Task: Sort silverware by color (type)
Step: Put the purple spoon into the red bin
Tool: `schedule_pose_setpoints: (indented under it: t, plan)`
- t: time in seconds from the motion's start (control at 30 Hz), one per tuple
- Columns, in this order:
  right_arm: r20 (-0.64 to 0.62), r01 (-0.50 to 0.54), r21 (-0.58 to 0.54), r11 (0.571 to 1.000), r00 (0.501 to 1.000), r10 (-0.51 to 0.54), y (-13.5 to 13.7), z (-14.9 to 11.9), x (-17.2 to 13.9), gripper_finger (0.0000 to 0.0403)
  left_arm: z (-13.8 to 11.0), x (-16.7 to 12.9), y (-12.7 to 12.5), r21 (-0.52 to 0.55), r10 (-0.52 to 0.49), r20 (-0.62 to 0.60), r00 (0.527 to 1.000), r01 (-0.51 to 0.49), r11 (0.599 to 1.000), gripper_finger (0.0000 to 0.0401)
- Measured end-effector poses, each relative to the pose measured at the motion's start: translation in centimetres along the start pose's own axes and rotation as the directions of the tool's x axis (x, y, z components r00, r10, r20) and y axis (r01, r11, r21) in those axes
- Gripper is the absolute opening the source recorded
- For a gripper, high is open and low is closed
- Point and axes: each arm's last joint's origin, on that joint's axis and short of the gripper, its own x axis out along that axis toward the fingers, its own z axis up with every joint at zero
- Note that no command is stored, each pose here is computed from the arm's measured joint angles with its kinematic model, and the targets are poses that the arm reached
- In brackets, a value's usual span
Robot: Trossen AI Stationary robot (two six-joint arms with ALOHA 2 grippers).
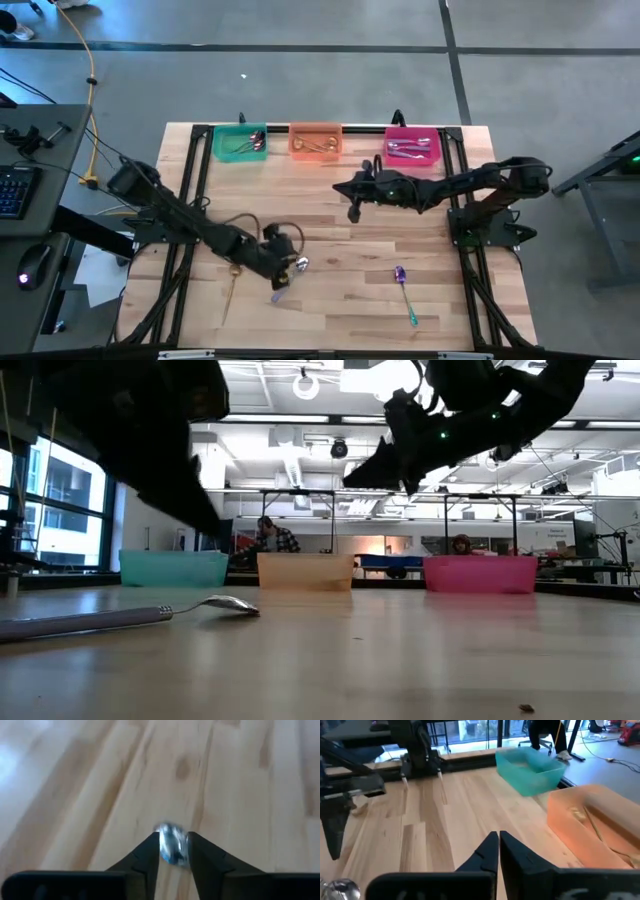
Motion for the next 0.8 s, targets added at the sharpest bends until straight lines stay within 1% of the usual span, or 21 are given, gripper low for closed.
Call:
schedule_pose_setpoints:
  t: [0.1,0.2,0.33,0.43,0.57,0.73,0.8]
  plan:
    - [0.006,0.000,0.001,1.000,1.000,0.000,0.0,0.2,0.0,0.0000,-0.3,0.5,-1.0,0.000,0.039,-0.095,0.995,-0.039,0.999,0.0112]
    - [0.001,0.000,-0.001,1.000,1.000,0.000,0.0,0.1,0.0,0.0000,-0.6,1.1,-1.7,-0.036,0.058,-0.160,0.985,-0.065,0.997,0.0125]
    - [-0.009,0.000,-0.003,1.000,1.000,0.000,0.0,-0.1,0.0,0.0000,-1.2,2.1,-2.1,-0.103,0.059,-0.198,0.978,-0.081,0.991,0.0133]
    - [-0.006,0.000,-0.004,1.000,1.000,0.000,0.0,0.0,0.0,0.0000,-1.6,2.8,-2.2,-0.139,0.067,-0.211,0.975,-0.097,0.986,0.0133]
    - [-0.007,0.000,-0.002,1.000,1.000,0.000,0.0,0.0,0.0,0.0000,-1.9,3.7,-2.2,-0.155,0.075,-0.209,0.975,-0.109,0.982,0.0133]
    - [-0.007,-0.001,-0.001,1.000,1.000,0.001,0.0,0.0,0.0,0.0000,-1.7,4.6,-2.6,-0.155,0.036,-0.156,0.987,-0.060,0.986,0.0133]
    - [-0.007,-0.002,-0.001,1.000,1.000,0.002,0.0,0.0,0.0,0.0000,-1.6,4.7,-2.6,-0.152,0.019,-0.154,0.988,-0.042,0.988,0.0133]
